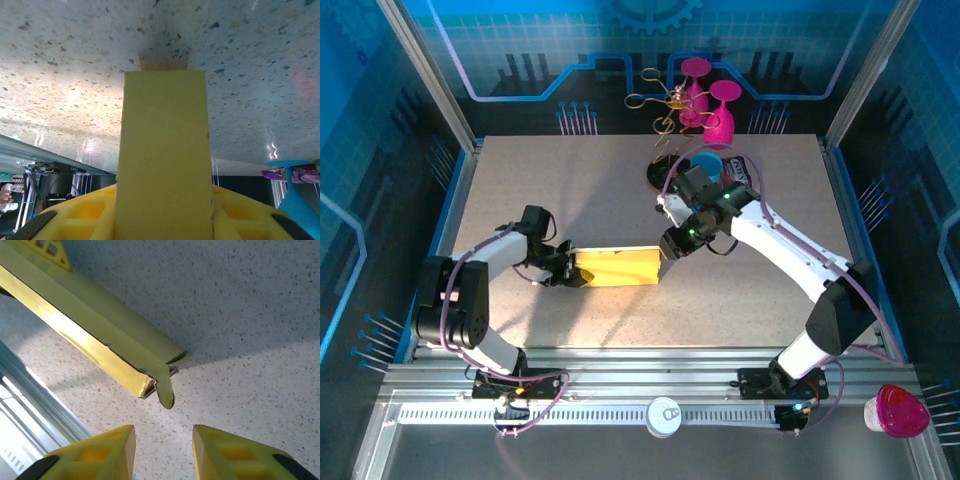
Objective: Fold the paper box
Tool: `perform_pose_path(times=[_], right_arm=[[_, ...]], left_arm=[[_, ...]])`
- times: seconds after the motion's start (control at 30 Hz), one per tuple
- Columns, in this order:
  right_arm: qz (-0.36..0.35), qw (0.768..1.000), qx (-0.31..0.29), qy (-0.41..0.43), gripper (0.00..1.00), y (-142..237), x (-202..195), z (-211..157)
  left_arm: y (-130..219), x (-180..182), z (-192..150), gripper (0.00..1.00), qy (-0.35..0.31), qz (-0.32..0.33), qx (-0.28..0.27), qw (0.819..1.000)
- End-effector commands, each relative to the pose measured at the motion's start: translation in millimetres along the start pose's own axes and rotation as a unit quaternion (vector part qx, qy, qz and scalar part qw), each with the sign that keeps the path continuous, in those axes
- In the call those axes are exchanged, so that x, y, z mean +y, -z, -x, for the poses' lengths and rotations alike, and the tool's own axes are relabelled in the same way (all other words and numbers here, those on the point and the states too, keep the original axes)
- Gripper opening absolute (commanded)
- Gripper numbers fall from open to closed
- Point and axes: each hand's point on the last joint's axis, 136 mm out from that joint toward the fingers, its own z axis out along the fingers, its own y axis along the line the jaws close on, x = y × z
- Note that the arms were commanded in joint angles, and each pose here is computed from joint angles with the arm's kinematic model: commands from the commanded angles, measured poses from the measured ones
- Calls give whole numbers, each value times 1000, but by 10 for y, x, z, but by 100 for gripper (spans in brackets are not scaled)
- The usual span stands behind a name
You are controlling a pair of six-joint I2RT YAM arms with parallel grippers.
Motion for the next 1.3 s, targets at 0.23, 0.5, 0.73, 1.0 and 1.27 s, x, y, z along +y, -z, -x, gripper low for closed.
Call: perform_pose_path(times=[0.23, 0.5, 0.73, 1.0, 1.27], right_arm=[[-14, 1000, 14, 24, 29, -66, 32, 79], [-7, 999, 17, 26, 29, -71, 137, 83], [-19, 999, 27, 20, 23, -120, 107, 44], [-24, 999, 35, 11, 17, -175, 93, 58], [-28, 999, 33, 4, 15, -157, 92, 76]], left_arm=[[9, -20, 54, 18, 3, 9, -11, 1000], [6, -21, 63, 18, 4, 7, -10, 1000], [2, -26, 65, 18, 3, 6, -10, 1000], [10, -38, 51, 18, 1, 4, -9, 1000], [4, -38, 54, 18, -1, 4, -8, 1000]])
